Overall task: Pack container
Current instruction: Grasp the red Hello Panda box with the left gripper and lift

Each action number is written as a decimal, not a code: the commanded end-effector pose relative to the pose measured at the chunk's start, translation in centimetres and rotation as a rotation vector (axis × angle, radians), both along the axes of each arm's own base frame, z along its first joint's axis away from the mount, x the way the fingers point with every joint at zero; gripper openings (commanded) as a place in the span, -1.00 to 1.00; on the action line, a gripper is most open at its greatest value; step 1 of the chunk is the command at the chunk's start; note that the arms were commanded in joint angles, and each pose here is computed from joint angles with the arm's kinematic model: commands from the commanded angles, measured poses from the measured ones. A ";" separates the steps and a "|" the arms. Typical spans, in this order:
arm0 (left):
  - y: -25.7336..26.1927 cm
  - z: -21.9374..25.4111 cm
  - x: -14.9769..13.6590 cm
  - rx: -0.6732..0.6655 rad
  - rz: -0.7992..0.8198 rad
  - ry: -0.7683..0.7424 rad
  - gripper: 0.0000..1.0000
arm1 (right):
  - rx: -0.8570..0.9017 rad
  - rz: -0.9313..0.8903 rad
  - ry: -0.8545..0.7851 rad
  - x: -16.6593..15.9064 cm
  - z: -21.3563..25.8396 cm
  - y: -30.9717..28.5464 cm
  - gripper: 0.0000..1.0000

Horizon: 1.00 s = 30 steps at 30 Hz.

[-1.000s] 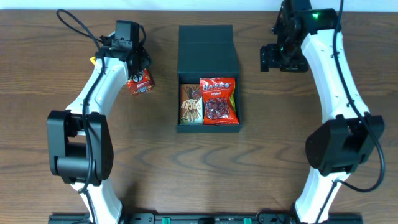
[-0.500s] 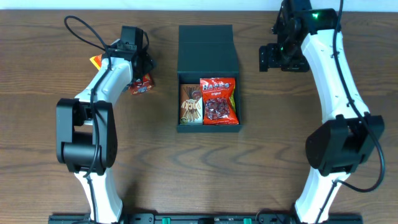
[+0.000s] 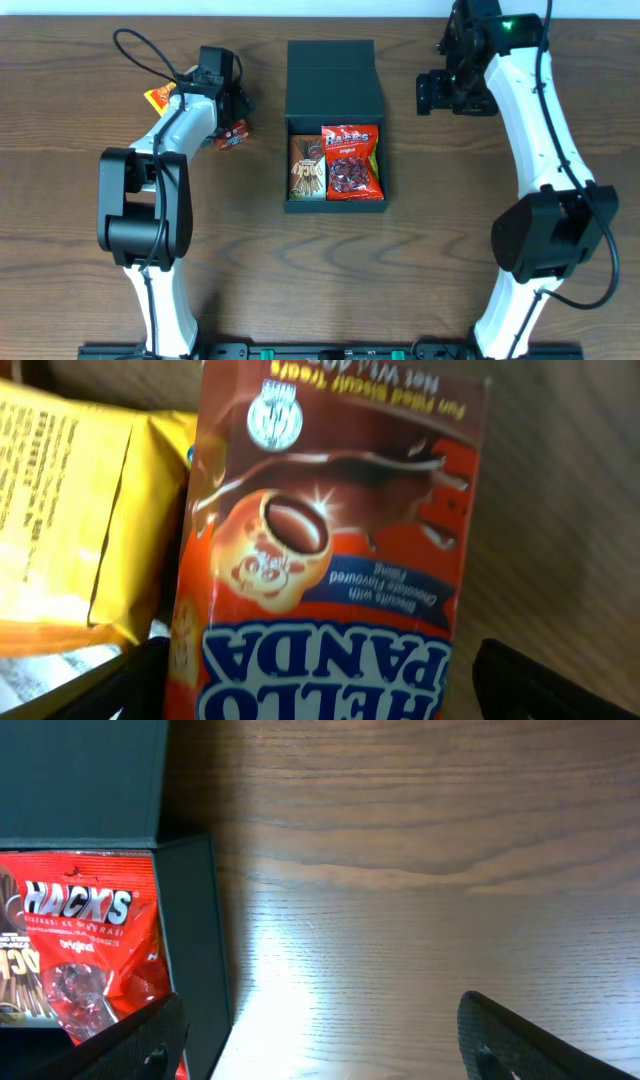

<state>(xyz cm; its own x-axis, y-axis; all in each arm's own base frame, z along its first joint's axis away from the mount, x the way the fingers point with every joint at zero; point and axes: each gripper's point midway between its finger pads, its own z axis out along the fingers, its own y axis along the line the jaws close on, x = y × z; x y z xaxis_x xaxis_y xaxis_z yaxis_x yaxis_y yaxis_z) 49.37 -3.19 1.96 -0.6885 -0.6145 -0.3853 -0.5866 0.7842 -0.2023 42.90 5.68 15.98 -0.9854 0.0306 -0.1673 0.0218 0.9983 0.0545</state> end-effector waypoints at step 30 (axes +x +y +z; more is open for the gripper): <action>-2.0 8.4 3.8 0.024 -0.225 -0.025 0.08 | -0.010 0.005 -0.024 0.4 0.7 -0.8 0.73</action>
